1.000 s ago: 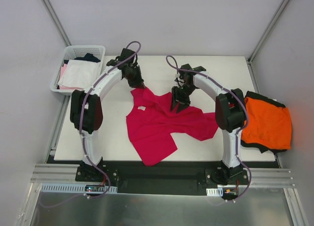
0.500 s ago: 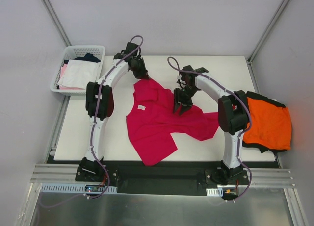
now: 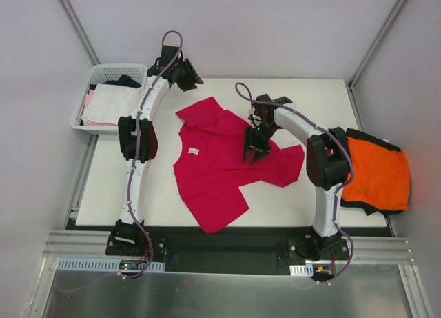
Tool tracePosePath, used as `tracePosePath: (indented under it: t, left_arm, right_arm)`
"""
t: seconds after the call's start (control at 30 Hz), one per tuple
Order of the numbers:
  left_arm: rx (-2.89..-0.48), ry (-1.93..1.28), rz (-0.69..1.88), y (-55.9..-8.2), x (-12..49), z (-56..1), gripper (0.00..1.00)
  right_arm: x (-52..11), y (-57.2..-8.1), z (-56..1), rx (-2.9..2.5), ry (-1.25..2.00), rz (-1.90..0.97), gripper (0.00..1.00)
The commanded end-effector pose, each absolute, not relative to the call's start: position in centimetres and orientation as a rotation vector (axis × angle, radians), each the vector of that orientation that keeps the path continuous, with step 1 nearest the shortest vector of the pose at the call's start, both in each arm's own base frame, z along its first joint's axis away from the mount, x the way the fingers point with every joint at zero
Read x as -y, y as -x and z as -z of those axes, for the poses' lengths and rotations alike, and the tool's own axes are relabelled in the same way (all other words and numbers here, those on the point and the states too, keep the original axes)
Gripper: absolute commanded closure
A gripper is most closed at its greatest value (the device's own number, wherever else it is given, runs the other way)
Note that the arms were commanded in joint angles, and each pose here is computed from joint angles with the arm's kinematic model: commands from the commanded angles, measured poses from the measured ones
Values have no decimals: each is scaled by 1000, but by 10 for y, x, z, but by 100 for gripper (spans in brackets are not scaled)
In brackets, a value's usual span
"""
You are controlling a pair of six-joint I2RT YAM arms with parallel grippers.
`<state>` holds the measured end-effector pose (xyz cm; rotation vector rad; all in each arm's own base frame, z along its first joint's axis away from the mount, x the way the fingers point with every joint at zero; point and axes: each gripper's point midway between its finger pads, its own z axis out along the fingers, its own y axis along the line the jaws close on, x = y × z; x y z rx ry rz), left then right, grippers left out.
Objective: Fold and stack the t-shirts
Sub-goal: Flatten the tshirt out
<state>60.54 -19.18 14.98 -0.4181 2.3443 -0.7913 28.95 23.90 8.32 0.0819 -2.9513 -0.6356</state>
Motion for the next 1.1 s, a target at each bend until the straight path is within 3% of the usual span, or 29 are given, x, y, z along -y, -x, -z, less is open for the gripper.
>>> tracePosePath:
  t: [0.0,0.03,0.13,0.2,0.4,0.43,0.5,0.63,1.07]
  left_arm:
    - [-2357,435,857,-616,203,-119,56]
    - [-2366,438,857,-616,203,-113,41]
    - [-2398,429,876,-611,206,-101,28]
    - [-2419,398,883,-599,211,-106,25]
    - [-2498,130,857,-524,251,-131,25]
    - [-2564,130,829,-502,250,-112,24]
    - [-2559,79,829,-476,254,-132,25]
    - [-2643,33,809,-416,248,-123,25]
    - [-2692,61,817,-328,235,-135,25]
  right_arm:
    - [-242,-272,-82,2899,-83,635,57]
    - [-241,-270,-80,2894,-82,633,57]
    - [-241,-260,-75,2882,-89,626,57]
    - [-240,-257,-72,2881,-85,628,57]
    - [-218,-280,-82,2941,92,724,55]
    - [-210,-282,-85,2948,149,757,55]
    - [-190,-300,-90,2963,270,820,55]
    - [-170,-302,-99,3001,256,804,54]
    - [-166,-291,-92,2996,223,851,54]
